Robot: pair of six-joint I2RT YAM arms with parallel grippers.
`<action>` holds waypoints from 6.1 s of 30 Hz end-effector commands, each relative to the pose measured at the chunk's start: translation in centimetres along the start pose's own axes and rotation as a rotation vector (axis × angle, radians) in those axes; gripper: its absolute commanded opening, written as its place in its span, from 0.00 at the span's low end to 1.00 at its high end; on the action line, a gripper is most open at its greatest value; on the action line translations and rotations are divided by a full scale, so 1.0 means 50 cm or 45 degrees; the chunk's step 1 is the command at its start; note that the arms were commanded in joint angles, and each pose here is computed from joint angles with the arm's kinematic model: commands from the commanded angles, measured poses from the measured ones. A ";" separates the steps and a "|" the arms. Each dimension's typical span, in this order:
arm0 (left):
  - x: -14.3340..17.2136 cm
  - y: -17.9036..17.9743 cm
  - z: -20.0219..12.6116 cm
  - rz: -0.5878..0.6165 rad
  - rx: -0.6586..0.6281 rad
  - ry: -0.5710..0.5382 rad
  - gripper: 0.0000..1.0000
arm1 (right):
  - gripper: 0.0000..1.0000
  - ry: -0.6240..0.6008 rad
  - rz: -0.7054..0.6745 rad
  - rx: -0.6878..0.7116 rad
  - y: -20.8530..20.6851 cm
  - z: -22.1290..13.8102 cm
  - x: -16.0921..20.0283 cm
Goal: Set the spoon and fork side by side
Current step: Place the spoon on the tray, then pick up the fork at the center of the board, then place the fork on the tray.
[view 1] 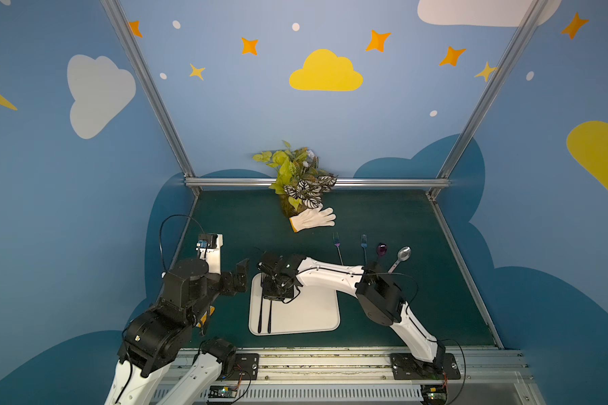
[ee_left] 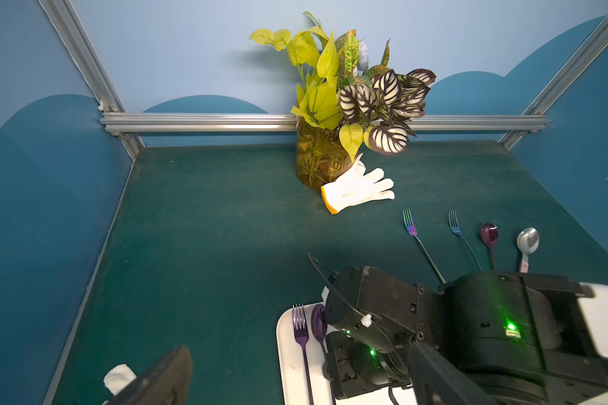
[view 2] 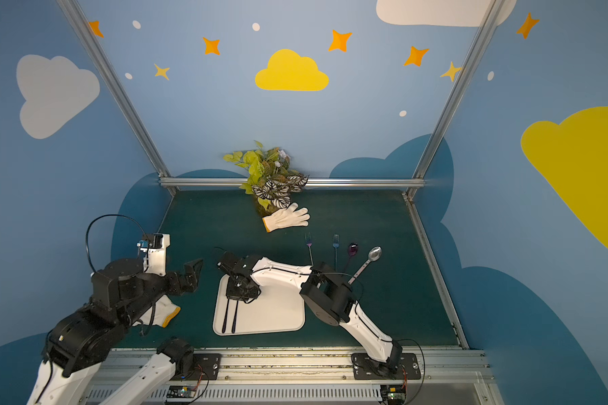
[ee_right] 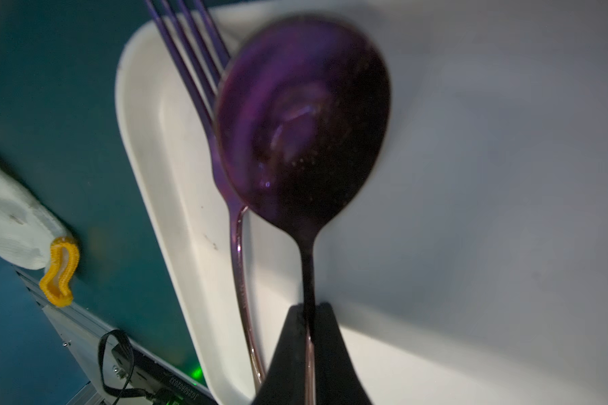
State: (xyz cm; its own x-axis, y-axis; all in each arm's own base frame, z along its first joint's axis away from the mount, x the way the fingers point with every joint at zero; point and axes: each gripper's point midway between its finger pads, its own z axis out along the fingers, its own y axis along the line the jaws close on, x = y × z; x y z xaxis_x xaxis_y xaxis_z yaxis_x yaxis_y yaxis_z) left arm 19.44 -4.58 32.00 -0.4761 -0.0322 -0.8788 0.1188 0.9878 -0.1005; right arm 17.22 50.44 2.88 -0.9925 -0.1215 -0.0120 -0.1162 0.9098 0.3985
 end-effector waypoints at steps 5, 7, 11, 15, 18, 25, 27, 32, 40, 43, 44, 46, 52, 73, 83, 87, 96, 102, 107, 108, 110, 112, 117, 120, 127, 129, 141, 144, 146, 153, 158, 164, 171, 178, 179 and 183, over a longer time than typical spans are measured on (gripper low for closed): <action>0.004 0.001 0.005 0.006 -0.005 0.002 1.00 | 0.03 0.030 0.033 0.117 -0.046 0.006 0.015; 0.003 0.001 0.005 0.008 -0.005 0.000 1.00 | 0.04 0.030 0.035 0.117 -0.046 0.006 0.014; 0.002 0.000 0.006 0.014 -0.005 0.001 1.00 | 0.06 0.033 0.030 0.113 -0.043 0.009 0.014; 0.001 0.000 0.006 0.019 -0.005 -0.001 1.00 | 0.08 0.029 0.028 0.106 -0.038 0.007 0.012; 0.001 0.001 0.006 0.022 -0.007 -0.002 1.00 | 0.10 0.030 0.026 0.105 -0.037 0.009 0.012; -0.002 0.000 0.007 0.027 -0.008 -0.005 1.00 | 0.14 0.030 0.017 0.100 -0.034 0.008 0.011; -0.005 -0.001 0.007 0.027 -0.005 -0.008 1.00 | 0.15 0.026 0.016 0.098 -0.033 0.006 0.009; -0.006 -0.001 0.010 0.027 -0.007 -0.007 1.00 | 0.20 0.016 0.002 0.090 -0.028 0.000 0.005; -0.010 -0.005 0.014 0.036 0.000 0.001 1.00 | 0.27 -0.088 -0.035 0.045 -0.001 -0.079 -0.030; -0.007 -0.006 0.017 0.034 -0.002 0.016 1.00 | 0.32 -0.137 -0.072 0.050 -0.007 -0.133 -0.043; -0.005 -0.009 0.017 0.033 0.007 0.024 1.00 | 0.33 -0.151 -0.083 0.064 -0.016 -0.151 -0.048; 0.000 -0.016 0.022 0.041 0.030 0.053 1.00 | 0.34 -0.176 -0.106 0.096 -0.044 -0.193 -0.055; 0.016 -0.048 0.037 0.043 0.130 0.140 1.00 | 0.37 -0.232 -0.166 0.251 -0.191 -0.333 -0.088; 0.063 -0.124 0.110 -0.085 0.332 0.351 1.00 | 0.31 -0.078 -0.217 0.496 -0.464 -0.273 -0.301; 0.071 -0.143 0.122 -0.058 0.410 0.360 1.00 | 0.30 -0.028 -0.173 0.466 -0.504 -0.229 -0.324; 0.071 -0.149 0.125 -0.030 0.435 0.361 1.00 | 0.29 -0.013 -0.168 0.457 -0.505 -0.211 -0.327; 0.070 -0.160 0.131 -0.037 0.471 0.378 1.00 | 0.26 -0.012 -0.145 0.434 -0.506 -0.188 -0.337; 0.069 -0.160 0.130 -0.039 0.471 0.376 1.00 | 0.12 0.020 -0.113 0.461 -0.530 -0.164 -0.333; 0.067 -0.162 0.127 -0.041 0.480 0.371 1.00 | 0.00 -0.022 -0.087 0.475 -0.535 -0.180 -0.338; 0.067 -0.162 0.126 -0.043 0.481 0.369 1.00 | 0.00 -0.033 -0.082 0.477 -0.534 -0.186 -0.339; 0.066 -0.161 0.125 -0.043 0.479 0.364 1.00 | 0.00 -0.071 -0.070 0.471 -0.527 -0.209 -0.341; 0.065 -0.159 0.122 -0.039 0.476 0.356 1.00 | 0.00 -0.113 -0.055 0.447 -0.516 -0.234 -0.340; 0.068 -0.148 0.118 -0.017 0.445 0.333 1.00 | 0.00 -0.210 -0.023 0.364 -0.484 -0.300 -0.316; 0.072 -0.138 0.117 -0.001 0.420 0.323 1.00 | 0.00 -0.252 -0.007 0.309 -0.467 -0.332 -0.286; 0.068 -0.115 0.112 0.058 0.350 0.285 1.00 | 0.00 -0.268 -0.020 0.186 -0.367 -0.356 -0.165; 0.062 -0.111 0.109 0.075 0.338 0.267 1.00 | 0.00 -0.265 -0.022 0.169 -0.328 -0.346 -0.133; 0.047 -0.092 0.076 0.116 0.295 0.202 1.00 | 0.00 -0.117 -0.082 0.097 -0.093 -0.164 0.001; 0.044 -0.096 0.068 0.103 0.315 0.184 1.00 | 0.00 -0.089 -0.057 0.110 -0.079 -0.135 0.014; 0.044 -0.099 0.064 0.096 0.332 0.180 1.00 | 0.00 -0.076 -0.030 0.116 -0.077 -0.122 0.018; 0.047 -0.103 0.047 0.080 0.363 0.160 1.00 | 0.00 -0.046 0.030 0.145 -0.083 -0.081 0.031; 0.049 -0.104 0.039 0.078 0.372 0.156 1.00 | 0.00 -0.046 0.039 0.163 -0.090 -0.067 0.029; 0.044 -0.105 0.035 0.072 0.376 0.147 1.00 | 0.00 -0.033 0.032 0.182 -0.099 -0.053 0.029; 0.043 -0.102 0.037 0.071 0.366 0.147 1.00 | 0.00 -0.009 0.033 0.193 -0.109 -0.040 0.026; 0.045 -0.101 0.041 0.067 0.357 0.153 1.00 | 0.03 0.004 0.053 0.204 -0.120 -0.032 0.023; 0.045 -0.101 0.041 0.068 0.357 0.155 1.00 | 0.03 0.006 0.053 0.206 -0.120 -0.031 0.024; 0.047 -0.098 0.043 0.064 0.348 0.157 1.00 | 0.05 0.006 0.047 0.206 -0.121 -0.031 0.024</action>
State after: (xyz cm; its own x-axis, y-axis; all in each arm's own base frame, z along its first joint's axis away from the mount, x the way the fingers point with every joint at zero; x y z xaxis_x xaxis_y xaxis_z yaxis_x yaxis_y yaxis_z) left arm 19.63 -10.06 28.85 -0.5718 0.0614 -0.8181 0.3760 0.9059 -0.1948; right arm 16.87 44.44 2.63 -0.9964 -0.0842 -0.0119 -0.0843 0.9602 0.2664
